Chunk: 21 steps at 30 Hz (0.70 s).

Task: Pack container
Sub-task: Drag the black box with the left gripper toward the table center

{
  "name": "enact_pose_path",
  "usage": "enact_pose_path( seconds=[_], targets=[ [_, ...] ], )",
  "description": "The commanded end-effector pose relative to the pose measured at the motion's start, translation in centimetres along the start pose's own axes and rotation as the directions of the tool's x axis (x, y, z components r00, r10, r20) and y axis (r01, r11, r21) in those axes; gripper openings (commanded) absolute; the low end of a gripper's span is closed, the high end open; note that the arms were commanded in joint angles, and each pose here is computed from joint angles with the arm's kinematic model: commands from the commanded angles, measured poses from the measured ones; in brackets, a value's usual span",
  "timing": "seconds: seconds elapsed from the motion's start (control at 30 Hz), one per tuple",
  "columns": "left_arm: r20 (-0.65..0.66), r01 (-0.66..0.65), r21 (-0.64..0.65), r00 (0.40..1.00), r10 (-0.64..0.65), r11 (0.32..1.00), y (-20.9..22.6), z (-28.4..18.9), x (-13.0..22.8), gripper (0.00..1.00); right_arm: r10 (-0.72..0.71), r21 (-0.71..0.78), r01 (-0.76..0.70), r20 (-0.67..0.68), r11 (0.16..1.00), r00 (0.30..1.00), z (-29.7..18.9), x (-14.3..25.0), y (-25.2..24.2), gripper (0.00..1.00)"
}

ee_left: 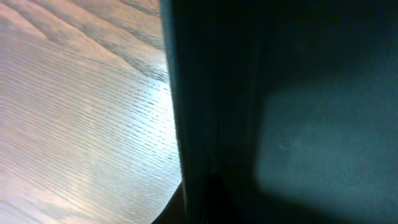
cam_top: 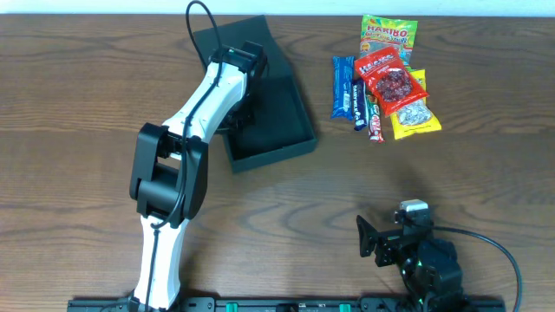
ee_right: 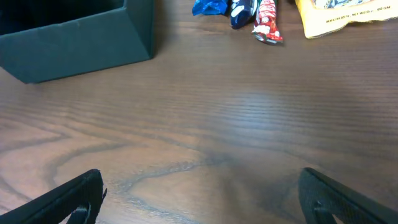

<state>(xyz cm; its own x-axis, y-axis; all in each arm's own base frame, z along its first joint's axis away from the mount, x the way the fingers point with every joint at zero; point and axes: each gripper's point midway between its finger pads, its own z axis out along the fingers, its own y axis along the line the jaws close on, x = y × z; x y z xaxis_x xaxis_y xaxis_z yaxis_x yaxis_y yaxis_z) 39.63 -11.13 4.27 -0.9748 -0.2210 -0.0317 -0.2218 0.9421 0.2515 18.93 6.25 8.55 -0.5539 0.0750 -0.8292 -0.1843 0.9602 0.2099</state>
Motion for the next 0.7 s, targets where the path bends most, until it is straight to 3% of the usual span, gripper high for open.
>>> enact_pose_path(
  seconds=[0.0,0.2,0.67],
  targets=[
    [-0.002,-0.132,-0.091,0.991,0.133,0.987,1.6,0.6,-0.1,0.06,0.016,0.012,-0.016,0.001,1.0,1.0,0.1,0.1,-0.3,0.99],
    [-0.013,-0.225,-0.093,0.974,0.224,0.97,1.7,0.6,-0.1,0.06,0.016,0.012,-0.016,0.001,1.0,1.0,0.1,0.1,-0.3,0.99],
    [-0.013,-0.304,-0.042,0.953,0.304,0.952,0.6,0.6,0.0,0.09,0.016,0.012,-0.016,0.001,1.0,1.0,0.1,0.1,-0.3,0.99]
  ],
)
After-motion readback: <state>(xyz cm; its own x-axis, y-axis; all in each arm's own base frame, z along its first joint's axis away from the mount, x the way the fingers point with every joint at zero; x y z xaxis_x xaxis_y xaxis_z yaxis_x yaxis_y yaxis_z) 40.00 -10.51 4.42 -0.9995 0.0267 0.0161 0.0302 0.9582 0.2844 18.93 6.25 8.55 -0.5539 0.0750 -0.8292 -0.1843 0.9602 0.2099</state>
